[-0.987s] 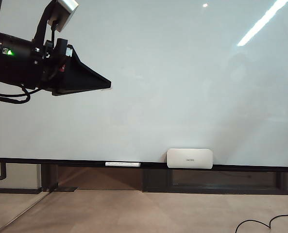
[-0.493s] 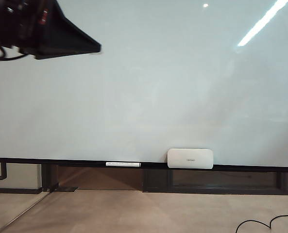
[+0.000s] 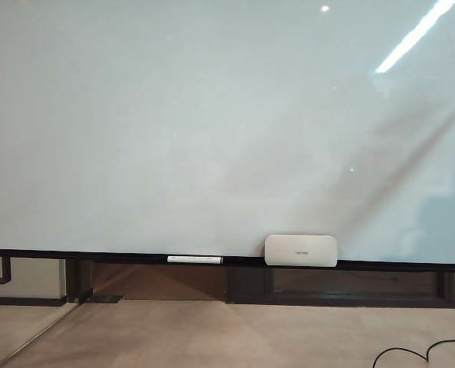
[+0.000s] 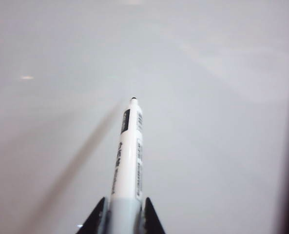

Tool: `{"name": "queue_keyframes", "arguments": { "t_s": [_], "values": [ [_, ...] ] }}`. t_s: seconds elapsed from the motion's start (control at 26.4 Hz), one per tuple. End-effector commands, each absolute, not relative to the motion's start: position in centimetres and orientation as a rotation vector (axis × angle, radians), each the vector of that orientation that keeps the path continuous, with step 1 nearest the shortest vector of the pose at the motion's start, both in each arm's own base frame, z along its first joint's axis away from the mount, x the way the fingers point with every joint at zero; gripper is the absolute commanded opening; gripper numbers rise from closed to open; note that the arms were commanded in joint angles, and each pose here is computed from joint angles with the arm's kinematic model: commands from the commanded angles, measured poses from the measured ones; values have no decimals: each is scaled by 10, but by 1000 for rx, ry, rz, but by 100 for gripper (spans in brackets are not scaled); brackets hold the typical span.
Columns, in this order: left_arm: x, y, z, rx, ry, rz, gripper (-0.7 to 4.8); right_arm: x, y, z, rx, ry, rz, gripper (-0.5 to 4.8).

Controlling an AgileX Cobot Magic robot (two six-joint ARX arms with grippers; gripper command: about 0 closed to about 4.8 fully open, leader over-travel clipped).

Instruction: Reach to the right to find the marker pen, pick it up, and write the number 14 on the whiteboard.

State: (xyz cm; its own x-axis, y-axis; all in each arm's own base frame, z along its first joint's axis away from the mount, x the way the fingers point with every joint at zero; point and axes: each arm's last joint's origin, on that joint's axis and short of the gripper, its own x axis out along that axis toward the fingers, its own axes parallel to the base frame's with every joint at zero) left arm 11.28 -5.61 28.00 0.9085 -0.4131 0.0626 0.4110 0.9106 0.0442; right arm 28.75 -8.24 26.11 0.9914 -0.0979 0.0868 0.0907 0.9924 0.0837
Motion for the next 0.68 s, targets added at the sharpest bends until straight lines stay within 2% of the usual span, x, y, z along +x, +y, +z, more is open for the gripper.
{"name": "queue_keyframes", "arguments": {
  "t_s": [0.04, 0.15, 0.46, 0.68],
  "values": [
    [103, -51, 285, 24, -118, -423, -6, 287, -38, 279, 78, -151, 59, -1],
    [101, -52, 290, 64, -178, -491, -6, 292, 16, 286, 115, -150, 244, -1],
    [97, -51, 307, 95, -270, -506, -6, 298, 86, 305, 132, -140, 449, -1],
    [94, -50, 317, 103, -266, -531, -6, 305, 125, 319, 138, -143, 560, -1]
  ]
}}
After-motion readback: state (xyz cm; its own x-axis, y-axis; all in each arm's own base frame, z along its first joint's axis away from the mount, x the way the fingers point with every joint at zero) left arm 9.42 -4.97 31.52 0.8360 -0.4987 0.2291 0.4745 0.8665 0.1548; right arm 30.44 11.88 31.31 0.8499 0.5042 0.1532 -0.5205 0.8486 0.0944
